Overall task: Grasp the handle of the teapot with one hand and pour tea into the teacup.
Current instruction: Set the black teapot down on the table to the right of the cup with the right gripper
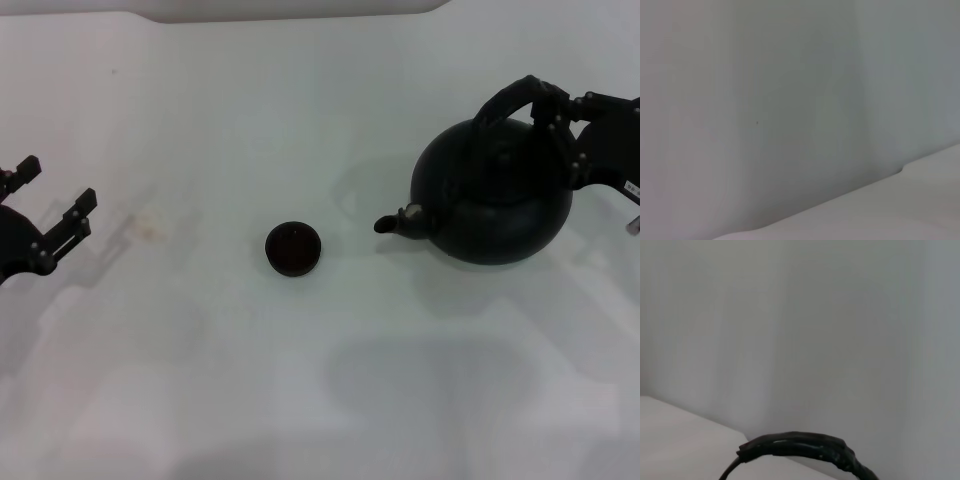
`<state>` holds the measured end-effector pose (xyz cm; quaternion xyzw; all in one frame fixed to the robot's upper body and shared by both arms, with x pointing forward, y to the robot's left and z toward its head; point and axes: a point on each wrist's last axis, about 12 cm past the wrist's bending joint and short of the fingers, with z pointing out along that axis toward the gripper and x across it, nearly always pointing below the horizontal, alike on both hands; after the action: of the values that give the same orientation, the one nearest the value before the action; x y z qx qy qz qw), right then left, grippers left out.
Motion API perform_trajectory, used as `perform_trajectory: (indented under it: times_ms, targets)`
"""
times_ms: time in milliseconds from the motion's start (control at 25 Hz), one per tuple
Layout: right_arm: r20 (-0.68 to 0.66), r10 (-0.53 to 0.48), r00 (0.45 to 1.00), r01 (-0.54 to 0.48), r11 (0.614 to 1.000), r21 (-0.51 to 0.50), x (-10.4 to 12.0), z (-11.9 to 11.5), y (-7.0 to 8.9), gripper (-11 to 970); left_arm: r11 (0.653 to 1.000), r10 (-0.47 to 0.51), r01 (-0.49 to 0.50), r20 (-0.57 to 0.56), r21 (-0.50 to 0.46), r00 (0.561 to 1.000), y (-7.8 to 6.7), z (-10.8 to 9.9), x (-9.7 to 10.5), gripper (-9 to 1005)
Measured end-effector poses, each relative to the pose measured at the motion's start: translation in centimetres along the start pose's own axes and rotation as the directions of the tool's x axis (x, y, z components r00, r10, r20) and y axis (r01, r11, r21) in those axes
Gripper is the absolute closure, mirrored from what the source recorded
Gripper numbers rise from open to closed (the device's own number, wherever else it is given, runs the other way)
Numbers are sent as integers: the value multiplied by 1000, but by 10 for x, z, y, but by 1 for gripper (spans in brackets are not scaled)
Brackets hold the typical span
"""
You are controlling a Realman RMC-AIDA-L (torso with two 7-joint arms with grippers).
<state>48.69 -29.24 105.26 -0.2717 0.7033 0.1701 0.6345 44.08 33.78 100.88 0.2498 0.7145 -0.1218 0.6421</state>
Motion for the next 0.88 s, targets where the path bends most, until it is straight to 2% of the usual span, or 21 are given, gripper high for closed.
perform_trajectory:
  times_ms: [880]
  targets:
    - [-20,-23,1000,23,1000,-7,12,1,-3,853,1000,-10,10,-4,2,1000,-2,-1,2,271]
